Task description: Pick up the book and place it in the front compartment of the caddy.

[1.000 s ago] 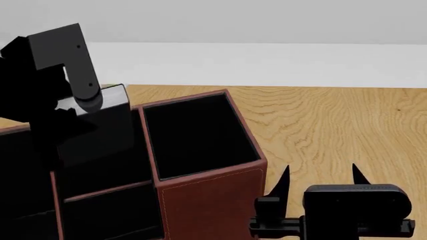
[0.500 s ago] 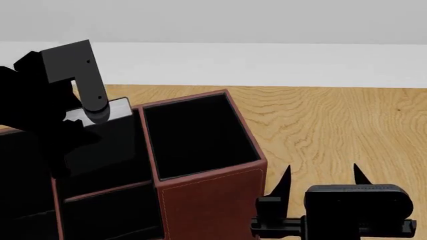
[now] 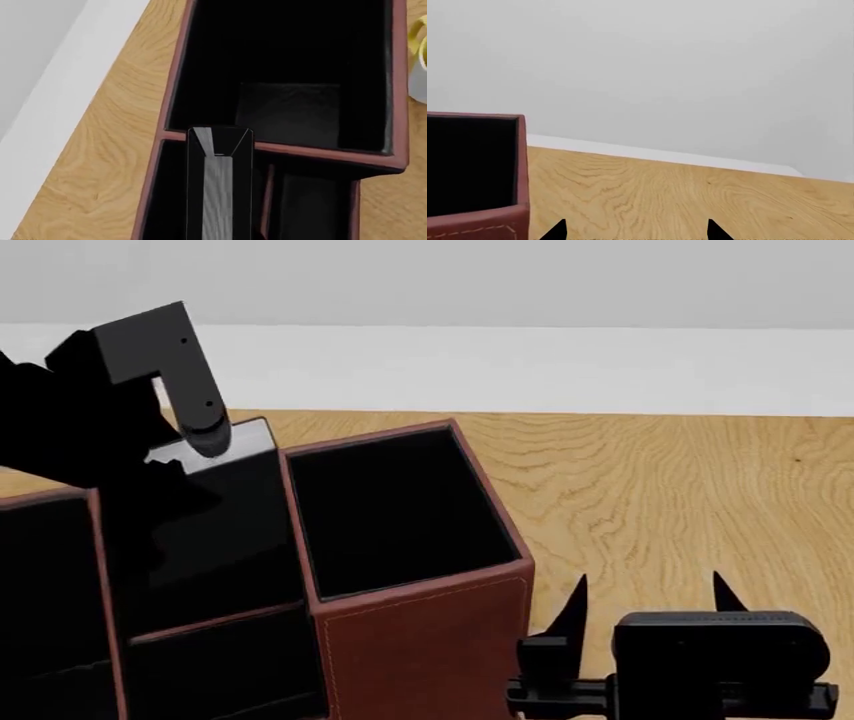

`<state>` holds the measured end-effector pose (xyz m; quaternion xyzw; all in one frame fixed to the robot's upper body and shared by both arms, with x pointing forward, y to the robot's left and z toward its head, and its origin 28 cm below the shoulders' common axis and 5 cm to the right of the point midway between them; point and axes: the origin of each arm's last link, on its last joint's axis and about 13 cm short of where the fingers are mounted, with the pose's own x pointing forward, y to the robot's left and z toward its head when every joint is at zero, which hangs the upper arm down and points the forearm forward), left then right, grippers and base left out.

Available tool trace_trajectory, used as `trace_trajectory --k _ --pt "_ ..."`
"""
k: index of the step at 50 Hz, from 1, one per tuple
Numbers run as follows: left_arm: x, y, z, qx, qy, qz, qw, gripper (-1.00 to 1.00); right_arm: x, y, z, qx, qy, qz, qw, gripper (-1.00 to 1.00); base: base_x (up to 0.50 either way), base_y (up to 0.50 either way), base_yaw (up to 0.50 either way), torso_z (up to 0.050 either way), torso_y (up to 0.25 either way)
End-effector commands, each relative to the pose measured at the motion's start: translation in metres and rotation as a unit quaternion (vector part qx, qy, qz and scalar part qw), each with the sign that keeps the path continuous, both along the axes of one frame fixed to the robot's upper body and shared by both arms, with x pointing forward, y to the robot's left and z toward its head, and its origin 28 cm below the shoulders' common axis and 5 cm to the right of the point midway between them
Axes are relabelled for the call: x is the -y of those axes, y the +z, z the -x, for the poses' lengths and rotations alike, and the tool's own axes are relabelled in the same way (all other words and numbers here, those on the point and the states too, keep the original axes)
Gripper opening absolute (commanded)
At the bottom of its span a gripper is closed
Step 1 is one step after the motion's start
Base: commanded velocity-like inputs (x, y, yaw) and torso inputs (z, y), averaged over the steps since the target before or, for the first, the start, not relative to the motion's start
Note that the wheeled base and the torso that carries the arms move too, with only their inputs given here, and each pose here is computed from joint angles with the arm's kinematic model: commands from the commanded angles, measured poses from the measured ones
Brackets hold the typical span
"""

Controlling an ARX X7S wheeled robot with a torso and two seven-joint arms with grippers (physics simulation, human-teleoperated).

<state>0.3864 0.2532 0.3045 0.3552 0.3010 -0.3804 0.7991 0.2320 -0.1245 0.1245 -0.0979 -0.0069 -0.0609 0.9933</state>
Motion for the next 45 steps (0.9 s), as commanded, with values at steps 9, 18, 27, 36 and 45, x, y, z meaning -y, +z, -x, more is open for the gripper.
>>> trace_trajectory --k 9,18,27,36,45 --pt "0.013 -0.012 -0.015 0.025 -0.017 -0.01 0.999 -1.0 0.003 0.003 -0.003 0.005 -0.008 -0.001 1.0 1.0 0.0 0.0 -0.01 0.0 0.0" --pt "0.014 -0.014 -0.015 0.037 -0.011 -0.028 0.999 1.0 0.003 0.003 -0.002 0.006 -0.008 -0.001 1.0 1.0 0.0 0.0 -0.01 0.0 0.0" --pt "0.013 -0.006 -0.008 0.036 -0.019 -0.031 0.999 1.0 0.002 0.003 -0.002 0.006 -0.006 -0.001 1.0 1.0 0.0 0.0 0.0 0.0 0.0" --pt "0.014 -0.002 -0.005 0.043 -0.019 -0.03 0.998 1.0 0.002 0.004 -0.002 0.008 -0.006 -0.001 1.0 1.0 0.0 0.0 0.0 0.0 0.0" --pt "0.017 0.005 0.011 0.07 -0.031 -0.009 0.997 1.0 0.003 0.005 0.0 0.008 -0.007 -0.001 1.0 1.0 0.0 0.0 0.0 0.0 0.0"
